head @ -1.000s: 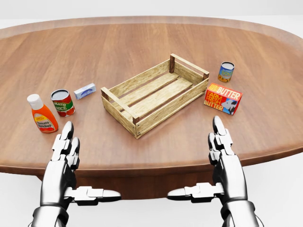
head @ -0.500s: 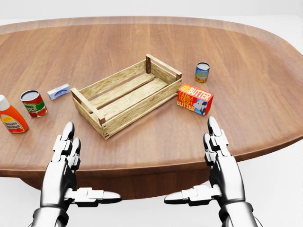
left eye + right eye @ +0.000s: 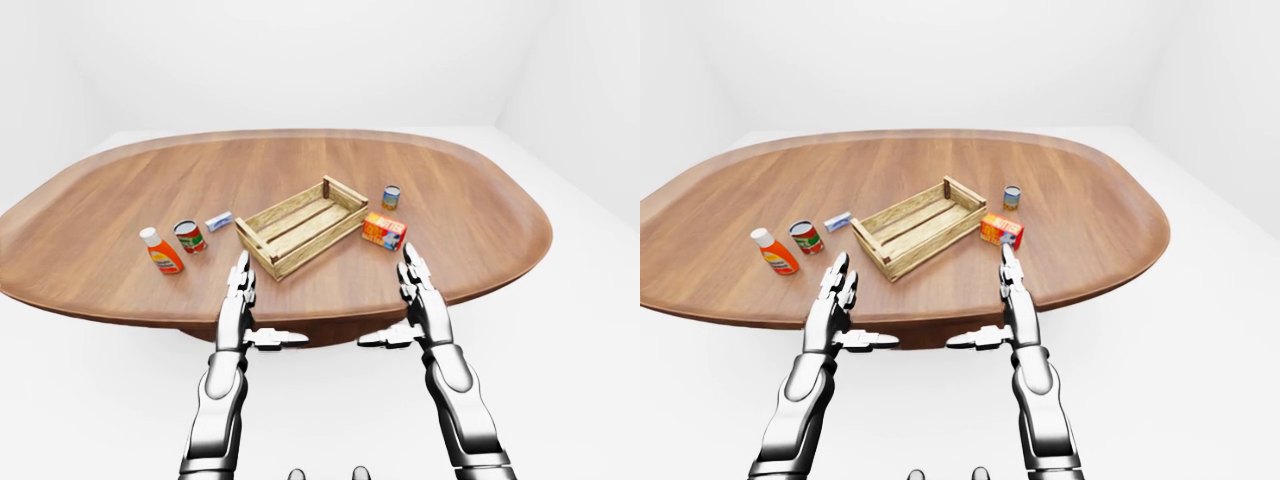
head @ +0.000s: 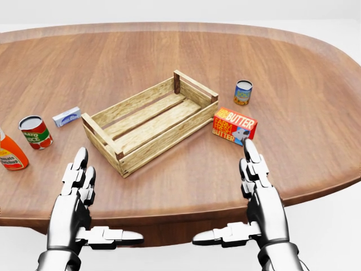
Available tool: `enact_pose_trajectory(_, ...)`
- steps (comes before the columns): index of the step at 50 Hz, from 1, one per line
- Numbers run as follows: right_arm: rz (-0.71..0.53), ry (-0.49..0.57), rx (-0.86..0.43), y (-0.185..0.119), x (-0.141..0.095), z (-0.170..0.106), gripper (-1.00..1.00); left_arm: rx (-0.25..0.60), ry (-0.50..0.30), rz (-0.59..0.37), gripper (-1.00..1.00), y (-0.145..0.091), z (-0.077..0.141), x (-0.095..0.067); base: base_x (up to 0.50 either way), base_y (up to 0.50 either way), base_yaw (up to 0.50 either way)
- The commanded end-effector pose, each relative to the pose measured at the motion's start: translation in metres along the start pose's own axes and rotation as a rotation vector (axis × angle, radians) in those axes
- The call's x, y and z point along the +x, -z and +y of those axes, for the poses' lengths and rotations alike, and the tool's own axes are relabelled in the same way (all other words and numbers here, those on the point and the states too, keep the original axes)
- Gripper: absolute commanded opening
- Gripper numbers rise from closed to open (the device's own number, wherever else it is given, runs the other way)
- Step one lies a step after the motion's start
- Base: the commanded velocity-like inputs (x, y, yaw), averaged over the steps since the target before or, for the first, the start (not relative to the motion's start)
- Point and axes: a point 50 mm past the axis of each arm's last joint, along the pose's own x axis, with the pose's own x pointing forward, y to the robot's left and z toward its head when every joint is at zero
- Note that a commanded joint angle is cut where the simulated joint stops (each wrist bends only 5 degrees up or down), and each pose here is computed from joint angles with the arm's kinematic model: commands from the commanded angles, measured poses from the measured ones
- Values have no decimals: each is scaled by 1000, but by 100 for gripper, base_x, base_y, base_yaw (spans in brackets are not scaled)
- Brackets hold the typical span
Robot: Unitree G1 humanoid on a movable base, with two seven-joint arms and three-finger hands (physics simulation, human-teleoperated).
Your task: Pick up the butter and put it in the tray.
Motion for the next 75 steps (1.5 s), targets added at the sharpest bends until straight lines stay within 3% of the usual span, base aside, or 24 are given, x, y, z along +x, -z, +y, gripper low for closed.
enact_pose_trajectory(1, -14, -12, -9, -2, 0, 2, 100, -1, 1, -3, 100, 0, 0, 0, 50, 0, 0)
enact_pose_trajectory(75, -61, -29, -30, -8, -4, 7, 99, -13, 3, 10, 100, 6, 0, -3, 50, 1, 0)
